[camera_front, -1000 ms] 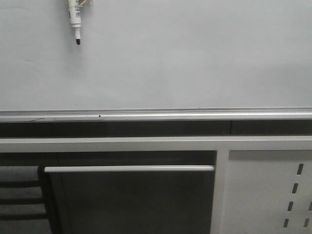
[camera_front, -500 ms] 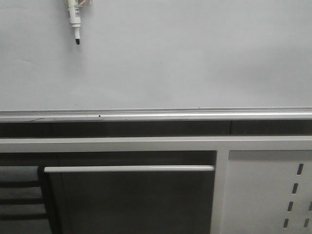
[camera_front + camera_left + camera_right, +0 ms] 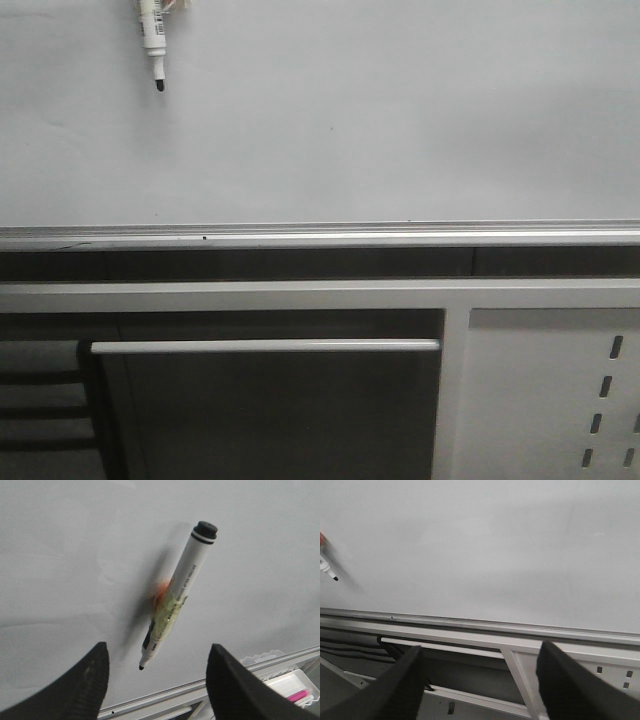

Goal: Write number 1 on whiteboard

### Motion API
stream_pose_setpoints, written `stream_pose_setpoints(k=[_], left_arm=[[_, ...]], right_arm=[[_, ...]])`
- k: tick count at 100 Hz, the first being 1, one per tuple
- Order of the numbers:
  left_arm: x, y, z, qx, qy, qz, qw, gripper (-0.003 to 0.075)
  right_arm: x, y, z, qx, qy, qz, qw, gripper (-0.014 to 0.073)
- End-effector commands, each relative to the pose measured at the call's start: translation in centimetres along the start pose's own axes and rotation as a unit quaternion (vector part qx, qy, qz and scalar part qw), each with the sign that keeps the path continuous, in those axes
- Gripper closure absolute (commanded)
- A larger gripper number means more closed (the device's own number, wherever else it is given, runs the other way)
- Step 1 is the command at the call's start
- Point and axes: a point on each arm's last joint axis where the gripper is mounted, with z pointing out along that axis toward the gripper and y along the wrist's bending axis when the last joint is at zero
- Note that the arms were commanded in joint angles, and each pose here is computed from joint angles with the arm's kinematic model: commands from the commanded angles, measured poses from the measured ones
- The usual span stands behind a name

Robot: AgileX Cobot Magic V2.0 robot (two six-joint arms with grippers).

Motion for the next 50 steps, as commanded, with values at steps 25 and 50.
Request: stream_pose_setpoints(k=[25, 50], left_arm=[[-2.5, -1.3, 4.1, -0.006, -0.006, 0.043, 0.999, 0.0324], [-2.9, -1.1, 6.2, -0.005, 0.006, 0.05, 0.999, 0.0342]], right_arm=[[-1.7, 0.1, -0.3, 0.004, -0.05, -0.002, 0.999, 0.0169], [-1.7, 0.1, -0.3, 0.004, -0.05, -0.002, 0.999, 0.0169]])
